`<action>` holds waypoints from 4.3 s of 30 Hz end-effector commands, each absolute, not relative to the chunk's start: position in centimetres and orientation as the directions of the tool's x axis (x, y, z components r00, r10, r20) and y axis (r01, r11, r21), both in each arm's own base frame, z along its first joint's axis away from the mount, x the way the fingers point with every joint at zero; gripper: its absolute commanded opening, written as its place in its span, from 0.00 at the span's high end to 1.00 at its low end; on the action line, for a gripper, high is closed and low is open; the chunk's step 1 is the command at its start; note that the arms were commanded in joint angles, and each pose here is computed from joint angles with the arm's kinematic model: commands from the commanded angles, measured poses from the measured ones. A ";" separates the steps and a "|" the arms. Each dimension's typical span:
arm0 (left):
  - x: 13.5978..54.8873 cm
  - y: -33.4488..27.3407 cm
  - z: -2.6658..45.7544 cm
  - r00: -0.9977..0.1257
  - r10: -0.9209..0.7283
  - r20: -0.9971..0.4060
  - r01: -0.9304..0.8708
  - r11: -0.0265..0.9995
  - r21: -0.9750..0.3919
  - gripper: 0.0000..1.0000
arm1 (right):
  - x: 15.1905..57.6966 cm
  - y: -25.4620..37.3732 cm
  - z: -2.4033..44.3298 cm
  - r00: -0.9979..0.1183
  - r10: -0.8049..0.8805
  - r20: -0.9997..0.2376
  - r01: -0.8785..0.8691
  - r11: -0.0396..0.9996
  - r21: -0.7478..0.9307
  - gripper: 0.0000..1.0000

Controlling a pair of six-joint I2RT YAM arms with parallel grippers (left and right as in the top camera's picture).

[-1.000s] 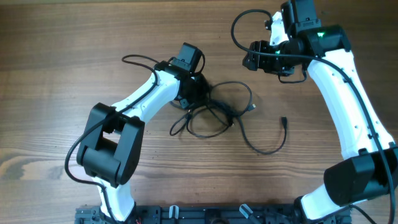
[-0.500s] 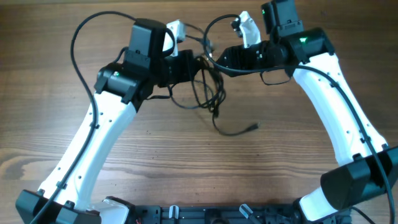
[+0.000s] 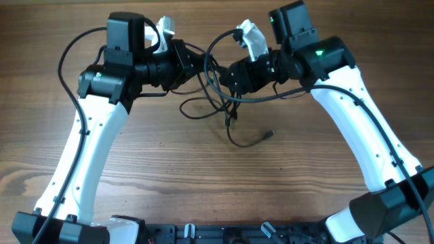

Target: Untangle cables

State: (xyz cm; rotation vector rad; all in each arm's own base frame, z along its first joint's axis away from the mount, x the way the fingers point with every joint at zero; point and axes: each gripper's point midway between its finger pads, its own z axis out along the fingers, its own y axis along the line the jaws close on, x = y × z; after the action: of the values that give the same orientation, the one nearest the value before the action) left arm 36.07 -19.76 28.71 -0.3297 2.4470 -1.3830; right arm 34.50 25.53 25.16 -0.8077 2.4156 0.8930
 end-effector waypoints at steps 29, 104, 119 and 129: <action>38.7 -18.0 24.6 -0.910 -0.177 -0.376 0.178 0.653 -0.736 0.36 | 35.6 23.9 24.3 -0.837 -0.248 -0.488 -0.474 0.774 0.421 0.96; 34.2 -18.3 23.6 -0.992 -0.114 0.061 -0.101 0.391 -0.915 0.96 | 36.1 27.7 20.4 -0.509 -0.672 -0.538 -0.842 0.519 0.148 0.33; 37.5 -11.4 16.4 -0.906 -0.422 -0.040 -0.324 0.750 -0.577 0.96 | 35.6 25.5 27.0 -0.664 -0.437 -0.607 -0.661 0.722 0.203 0.96; 38.6 -6.8 14.8 -0.833 -0.528 -0.165 -0.442 0.815 -0.375 0.96 | 38.1 10.0 31.5 -0.786 0.275 -0.554 0.078 0.932 0.353 0.96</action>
State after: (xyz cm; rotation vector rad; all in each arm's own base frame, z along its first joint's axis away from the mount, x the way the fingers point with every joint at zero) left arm 38.22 -8.39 15.41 -0.7036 2.7519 -0.5996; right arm 36.74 16.19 30.91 -0.1810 2.4749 0.5504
